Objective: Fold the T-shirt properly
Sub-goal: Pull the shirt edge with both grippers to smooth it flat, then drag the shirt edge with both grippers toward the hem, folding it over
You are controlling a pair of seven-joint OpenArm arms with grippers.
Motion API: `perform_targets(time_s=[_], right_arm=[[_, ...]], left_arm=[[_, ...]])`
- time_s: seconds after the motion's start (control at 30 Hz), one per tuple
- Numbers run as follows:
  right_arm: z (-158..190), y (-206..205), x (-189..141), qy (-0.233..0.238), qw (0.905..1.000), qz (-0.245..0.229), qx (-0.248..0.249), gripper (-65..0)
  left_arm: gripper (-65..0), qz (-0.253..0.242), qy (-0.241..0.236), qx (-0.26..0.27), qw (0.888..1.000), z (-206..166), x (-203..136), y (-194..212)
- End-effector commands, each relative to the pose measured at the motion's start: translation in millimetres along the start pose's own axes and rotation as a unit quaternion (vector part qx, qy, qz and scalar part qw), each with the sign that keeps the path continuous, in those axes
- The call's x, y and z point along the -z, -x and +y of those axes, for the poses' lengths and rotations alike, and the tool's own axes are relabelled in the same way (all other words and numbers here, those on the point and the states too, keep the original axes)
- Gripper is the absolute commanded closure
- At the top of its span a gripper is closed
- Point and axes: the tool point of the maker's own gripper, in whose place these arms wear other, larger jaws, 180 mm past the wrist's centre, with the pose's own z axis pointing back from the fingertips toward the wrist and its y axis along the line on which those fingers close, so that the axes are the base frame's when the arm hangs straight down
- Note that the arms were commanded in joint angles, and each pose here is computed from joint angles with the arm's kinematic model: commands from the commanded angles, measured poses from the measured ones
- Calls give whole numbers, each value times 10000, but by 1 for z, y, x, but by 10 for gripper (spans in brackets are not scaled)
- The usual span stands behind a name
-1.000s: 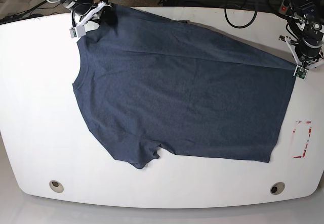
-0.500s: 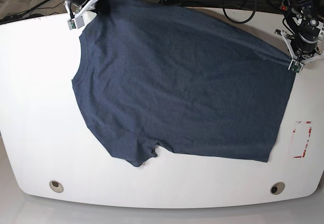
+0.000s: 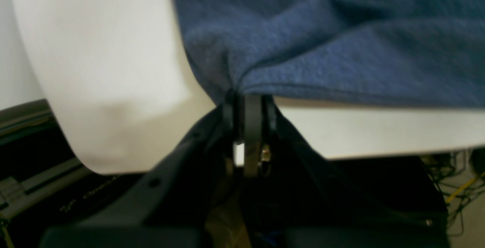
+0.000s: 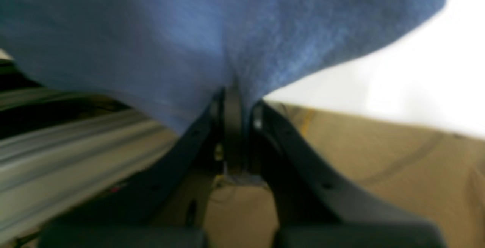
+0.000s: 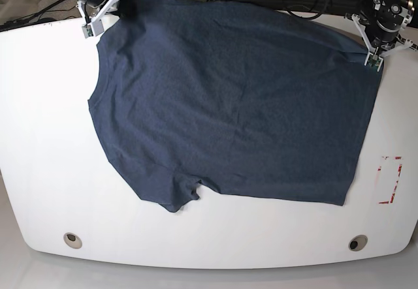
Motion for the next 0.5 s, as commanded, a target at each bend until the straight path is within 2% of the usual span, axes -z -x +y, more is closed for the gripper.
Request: perform_targets(time_s=[0.0, 0.2, 0.27, 0.47], right_arm=[[2, -19, -9, -112, 9991, -420, -11, 0], [2, -47, -9, -207, 9963, -827, -75, 0], [-1, -61, -9, -192, 9952, -930, -241, 0], [-2, -93, -8, -203, 9908, -1258, -451, 0]], left_arm=[[0, -272, -239, 7, 9993, 16, -3, -18], [0, -769, -519, -86, 9957, 39, -2, -60], [0, -963, -622, -112, 9933, 49, -2, -78], [0, -1424, -610, 4, 9879, 49, -1, -122]])
